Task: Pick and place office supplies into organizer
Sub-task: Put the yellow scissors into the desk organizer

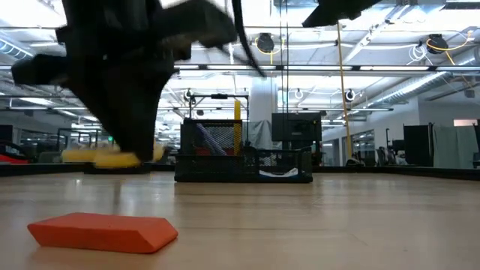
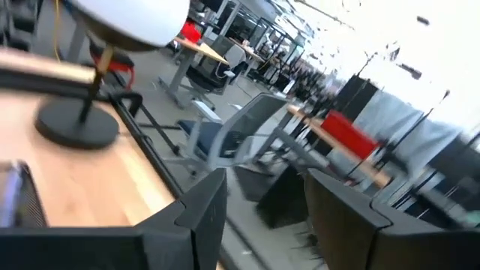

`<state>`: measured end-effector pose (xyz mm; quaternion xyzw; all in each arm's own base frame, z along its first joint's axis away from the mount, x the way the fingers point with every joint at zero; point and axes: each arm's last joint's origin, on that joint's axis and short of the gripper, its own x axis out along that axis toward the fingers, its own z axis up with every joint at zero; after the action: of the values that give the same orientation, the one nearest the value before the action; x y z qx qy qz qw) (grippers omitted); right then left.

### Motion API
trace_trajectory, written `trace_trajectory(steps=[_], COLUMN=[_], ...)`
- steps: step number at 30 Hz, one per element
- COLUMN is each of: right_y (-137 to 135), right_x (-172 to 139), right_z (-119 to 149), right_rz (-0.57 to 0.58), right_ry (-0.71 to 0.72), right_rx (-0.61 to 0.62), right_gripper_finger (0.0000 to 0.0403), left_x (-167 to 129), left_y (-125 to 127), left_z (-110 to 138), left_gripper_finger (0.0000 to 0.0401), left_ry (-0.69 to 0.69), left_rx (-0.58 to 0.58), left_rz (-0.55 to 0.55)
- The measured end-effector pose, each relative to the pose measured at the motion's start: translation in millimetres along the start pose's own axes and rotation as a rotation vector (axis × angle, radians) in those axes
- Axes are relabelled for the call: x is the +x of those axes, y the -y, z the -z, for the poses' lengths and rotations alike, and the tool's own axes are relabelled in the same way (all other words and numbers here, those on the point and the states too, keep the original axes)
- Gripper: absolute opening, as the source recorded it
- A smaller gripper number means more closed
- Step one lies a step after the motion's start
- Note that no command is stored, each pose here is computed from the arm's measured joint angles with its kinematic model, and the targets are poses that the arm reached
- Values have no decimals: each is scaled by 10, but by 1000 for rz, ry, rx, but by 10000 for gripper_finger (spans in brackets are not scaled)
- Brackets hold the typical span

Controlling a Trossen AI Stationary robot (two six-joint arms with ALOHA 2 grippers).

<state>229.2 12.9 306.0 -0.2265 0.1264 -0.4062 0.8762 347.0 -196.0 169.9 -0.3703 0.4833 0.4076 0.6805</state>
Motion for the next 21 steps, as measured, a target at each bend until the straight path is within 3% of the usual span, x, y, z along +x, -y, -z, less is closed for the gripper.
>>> trace_trajectory(steps=[4, 10, 21], right_y=[0, -20, -140], right_x=[0, 0, -24], right_z=[0, 31, 68], right_rz=[0, -27, -373], right_ry=[-1, -12, 56], right_rx=[-131, -91, 35], right_gripper_finger=[171, 171, 171], left_x=[-138, -402, -1041], left_y=[39, 38, -170], left_z=[19, 8, -226], left_gripper_finger=[13, 12, 12], left_ry=[74, 222, 601], left_rx=[46, 103, 243], left_rz=[7, -26, -19])
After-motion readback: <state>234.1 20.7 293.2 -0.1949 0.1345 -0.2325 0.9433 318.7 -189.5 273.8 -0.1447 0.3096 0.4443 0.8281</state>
